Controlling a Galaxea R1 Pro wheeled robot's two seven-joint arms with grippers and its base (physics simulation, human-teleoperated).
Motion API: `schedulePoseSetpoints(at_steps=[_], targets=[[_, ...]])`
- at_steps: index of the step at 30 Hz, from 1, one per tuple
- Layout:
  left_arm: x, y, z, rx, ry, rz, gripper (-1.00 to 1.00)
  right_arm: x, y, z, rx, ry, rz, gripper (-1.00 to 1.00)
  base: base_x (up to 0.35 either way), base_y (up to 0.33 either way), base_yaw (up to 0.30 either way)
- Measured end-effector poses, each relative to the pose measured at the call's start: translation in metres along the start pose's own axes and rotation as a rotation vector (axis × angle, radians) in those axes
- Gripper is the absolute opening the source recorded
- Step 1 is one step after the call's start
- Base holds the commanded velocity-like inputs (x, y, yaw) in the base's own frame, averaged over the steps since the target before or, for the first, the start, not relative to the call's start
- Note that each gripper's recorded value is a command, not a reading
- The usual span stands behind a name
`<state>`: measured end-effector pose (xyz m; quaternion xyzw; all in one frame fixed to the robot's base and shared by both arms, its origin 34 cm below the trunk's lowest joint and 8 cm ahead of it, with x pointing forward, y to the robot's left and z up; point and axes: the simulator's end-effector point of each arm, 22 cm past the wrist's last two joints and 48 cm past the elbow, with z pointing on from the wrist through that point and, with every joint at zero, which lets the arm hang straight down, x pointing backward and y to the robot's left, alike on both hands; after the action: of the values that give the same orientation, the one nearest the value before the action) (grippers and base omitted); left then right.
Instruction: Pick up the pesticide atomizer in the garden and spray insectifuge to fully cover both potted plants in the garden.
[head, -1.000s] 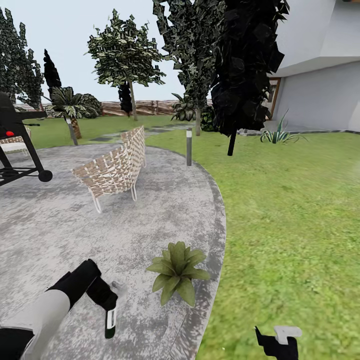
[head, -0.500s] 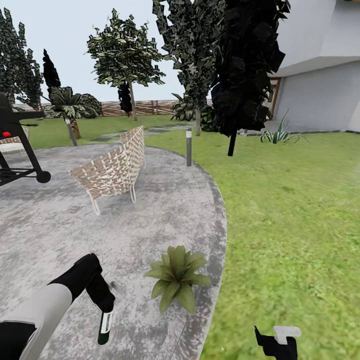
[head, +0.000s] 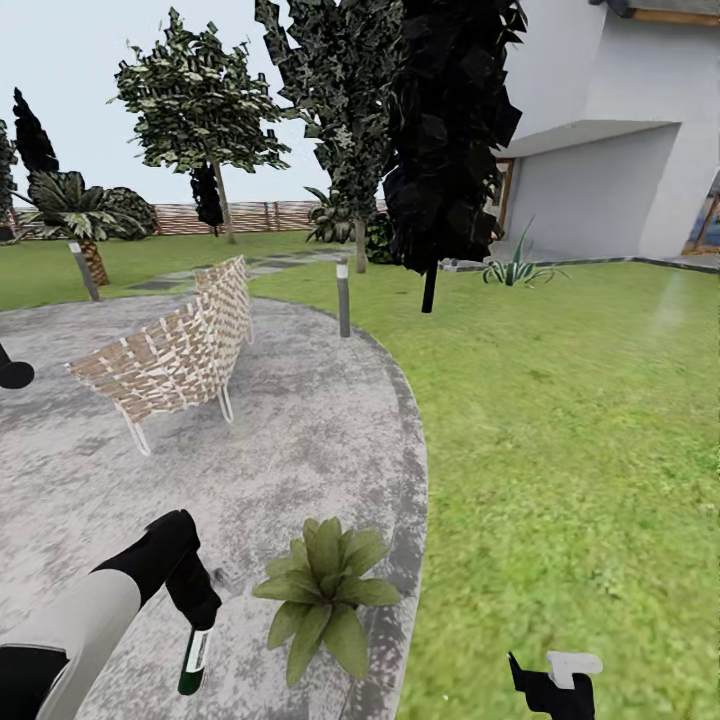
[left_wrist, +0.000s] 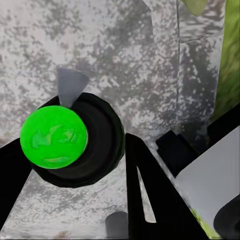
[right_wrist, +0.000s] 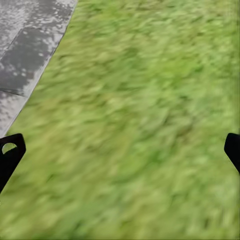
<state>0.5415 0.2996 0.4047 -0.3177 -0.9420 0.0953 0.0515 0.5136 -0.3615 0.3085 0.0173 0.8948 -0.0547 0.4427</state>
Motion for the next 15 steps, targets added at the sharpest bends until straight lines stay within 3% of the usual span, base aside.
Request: schedulePoseSetpoints(at_steps=[3,8,12,15], targets=[[-0.002,0.003,-0.004,-0.014,0.008,0.010,-1.00,0.000,0.001,0.000,-0.001,0.000,0.000,1.00,0.003,0.000,-0.005],[-0.004,-0.012,-0.011,0.051,0.022,0.033,-1.00,0.001,0.006,0.000,-0.007,0.001,0.003,1.00,0.000,0.000,0.000],[0.014,-0.004,-0.008,0.008,0.106,0.068,-1.00,0.001,0.008,0.000,-0.010,0.002,0.004,1.00,0.000,0.000,0.000],[0.020,0.000,-0.007,-0.006,0.124,0.071,-1.00,0.001,0.009,0.000,-0.010,0.002,0.004,1.00,0.000,0.000,0.000]])
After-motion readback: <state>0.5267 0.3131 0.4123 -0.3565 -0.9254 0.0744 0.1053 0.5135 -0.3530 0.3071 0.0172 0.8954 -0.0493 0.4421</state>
